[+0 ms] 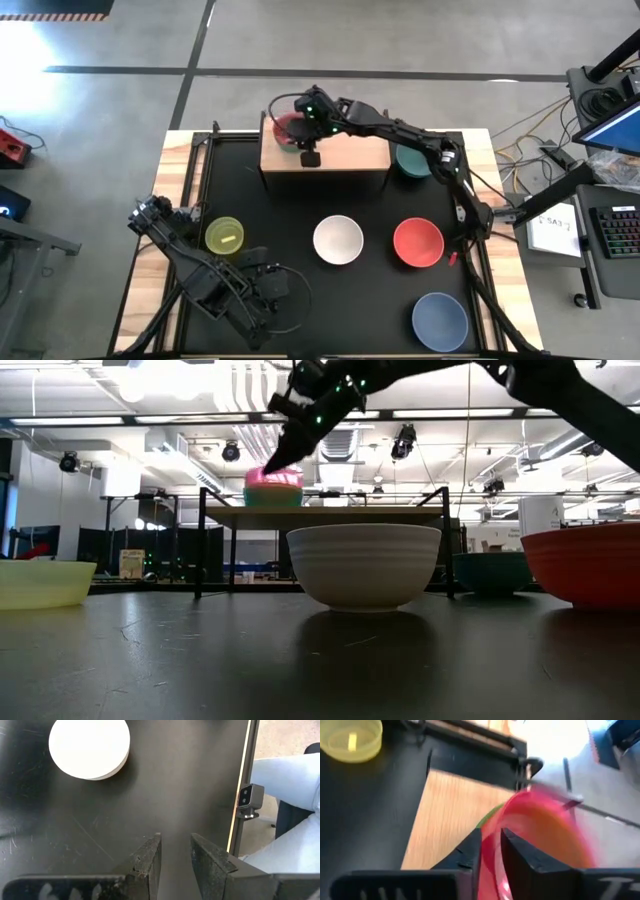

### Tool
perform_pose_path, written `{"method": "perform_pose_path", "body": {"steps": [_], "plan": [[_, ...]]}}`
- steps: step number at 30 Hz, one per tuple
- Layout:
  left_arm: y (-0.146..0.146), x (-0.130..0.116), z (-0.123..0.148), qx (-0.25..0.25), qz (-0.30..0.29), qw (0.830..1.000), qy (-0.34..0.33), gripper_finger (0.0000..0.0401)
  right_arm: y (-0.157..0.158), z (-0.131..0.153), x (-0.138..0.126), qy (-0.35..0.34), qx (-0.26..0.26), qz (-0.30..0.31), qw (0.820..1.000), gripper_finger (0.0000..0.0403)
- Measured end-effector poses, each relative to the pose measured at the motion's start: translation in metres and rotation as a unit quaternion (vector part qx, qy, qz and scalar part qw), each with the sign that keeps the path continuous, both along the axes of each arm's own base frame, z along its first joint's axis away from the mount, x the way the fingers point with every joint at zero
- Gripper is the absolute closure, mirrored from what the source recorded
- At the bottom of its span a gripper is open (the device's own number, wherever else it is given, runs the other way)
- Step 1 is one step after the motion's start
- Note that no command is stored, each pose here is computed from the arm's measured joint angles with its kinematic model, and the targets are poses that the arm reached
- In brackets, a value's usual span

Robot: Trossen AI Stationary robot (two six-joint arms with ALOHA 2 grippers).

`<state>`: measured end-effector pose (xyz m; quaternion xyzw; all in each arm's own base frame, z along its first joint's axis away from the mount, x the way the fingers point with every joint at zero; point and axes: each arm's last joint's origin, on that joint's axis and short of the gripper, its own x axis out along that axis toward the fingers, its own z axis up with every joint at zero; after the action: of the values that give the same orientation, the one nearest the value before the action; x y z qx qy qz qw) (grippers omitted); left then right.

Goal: Place and stack bowls onto a shelf
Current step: Stack the small pink bowl on top of the small green bowl on the shelf, then stack the small yellow bowl on top of the small pink bowl on the shelf

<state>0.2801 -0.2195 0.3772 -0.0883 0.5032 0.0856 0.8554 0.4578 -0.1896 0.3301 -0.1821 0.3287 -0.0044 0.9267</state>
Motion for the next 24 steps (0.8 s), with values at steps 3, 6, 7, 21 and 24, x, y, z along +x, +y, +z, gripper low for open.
{"method": "perform_pose_path", "body": {"steps": [3,6,7,21,24], "plan": [[0.000,0.000,0.000,-0.001,0.000,1.000,-0.001,0.0317,0.002,0.010,-0.004,-0.011,-0.004,-0.001,1.000,0.0311],[0.000,0.000,0.000,-0.001,0.000,1.000,-0.001,0.0317,0.003,0.012,-0.007,-0.006,-0.002,-0.003,1.000,0.0289],[0.000,0.000,0.000,-0.001,0.000,1.000,-0.001,0.0317,0.003,0.014,-0.009,-0.003,-0.001,-0.006,1.000,0.0283],[-0.001,0.006,0.002,-0.006,0.026,0.999,-0.041,0.0317,0.034,0.067,-0.077,0.080,0.073,-0.031,0.994,0.0289],[-0.004,0.008,0.001,-0.056,0.008,0.998,-0.017,0.0317,0.040,0.069,-0.090,0.111,0.103,-0.032,0.988,0.0297]]}}
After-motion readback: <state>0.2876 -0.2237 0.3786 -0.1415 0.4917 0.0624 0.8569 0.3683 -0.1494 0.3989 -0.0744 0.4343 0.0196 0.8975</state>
